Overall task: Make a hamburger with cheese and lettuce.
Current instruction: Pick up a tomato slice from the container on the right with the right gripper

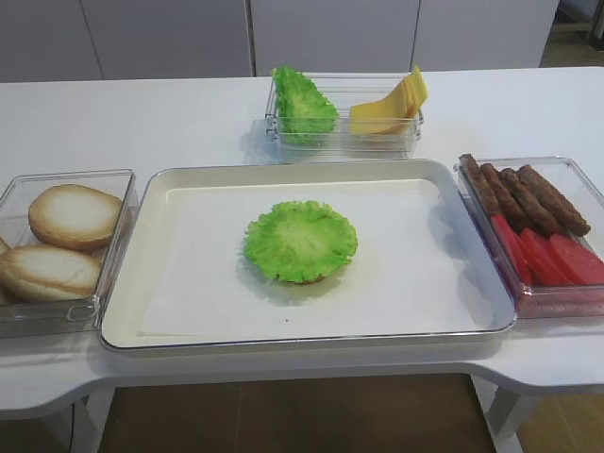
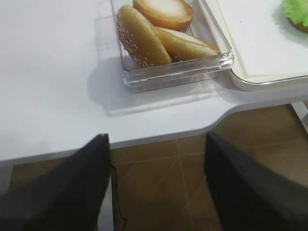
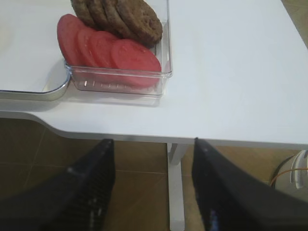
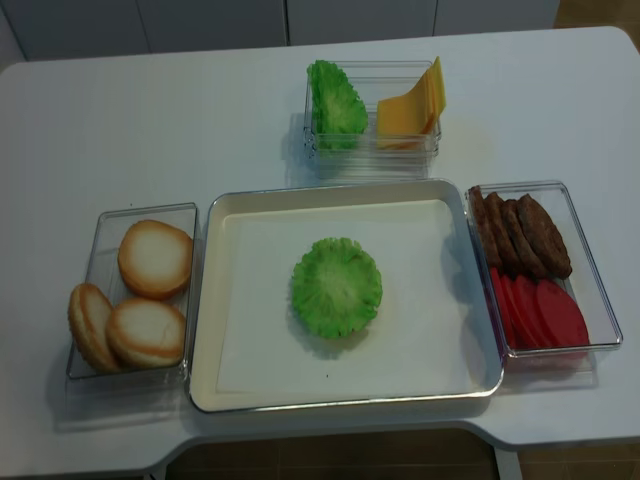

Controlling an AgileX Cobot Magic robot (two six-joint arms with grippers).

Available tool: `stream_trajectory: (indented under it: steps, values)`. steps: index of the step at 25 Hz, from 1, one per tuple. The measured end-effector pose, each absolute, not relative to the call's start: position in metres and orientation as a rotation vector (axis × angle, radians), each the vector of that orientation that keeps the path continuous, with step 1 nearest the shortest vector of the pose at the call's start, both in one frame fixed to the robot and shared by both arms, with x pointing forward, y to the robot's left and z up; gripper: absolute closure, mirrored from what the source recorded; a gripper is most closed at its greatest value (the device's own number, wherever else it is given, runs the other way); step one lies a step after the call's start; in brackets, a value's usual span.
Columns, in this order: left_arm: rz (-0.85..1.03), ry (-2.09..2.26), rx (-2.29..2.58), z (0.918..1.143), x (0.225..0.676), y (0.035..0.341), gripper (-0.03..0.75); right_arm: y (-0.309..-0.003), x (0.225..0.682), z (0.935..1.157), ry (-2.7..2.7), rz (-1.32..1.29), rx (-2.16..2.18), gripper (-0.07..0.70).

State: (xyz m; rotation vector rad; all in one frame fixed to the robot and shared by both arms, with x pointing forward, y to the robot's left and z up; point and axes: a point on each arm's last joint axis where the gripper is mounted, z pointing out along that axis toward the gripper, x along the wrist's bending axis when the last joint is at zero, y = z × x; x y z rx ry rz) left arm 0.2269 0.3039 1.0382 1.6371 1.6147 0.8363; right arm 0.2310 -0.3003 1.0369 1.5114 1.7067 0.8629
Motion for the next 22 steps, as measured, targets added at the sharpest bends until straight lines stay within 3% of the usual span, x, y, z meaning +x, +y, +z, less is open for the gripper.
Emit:
stream_trajectory:
  steps: [13, 22]
  values:
    - [0.836, 1.615, 1.637, 1.038, 0.227, 0.304, 0.257, -0.299, 0.231, 1.039, 1.702, 0.889, 1.505, 0.274]
    - [0.836, 1.615, 1.637, 1.038, 0.227, 0.304, 0.257, -0.288, 0.240, 1.089, 1.740, 1.036, 1.525, 0.274]
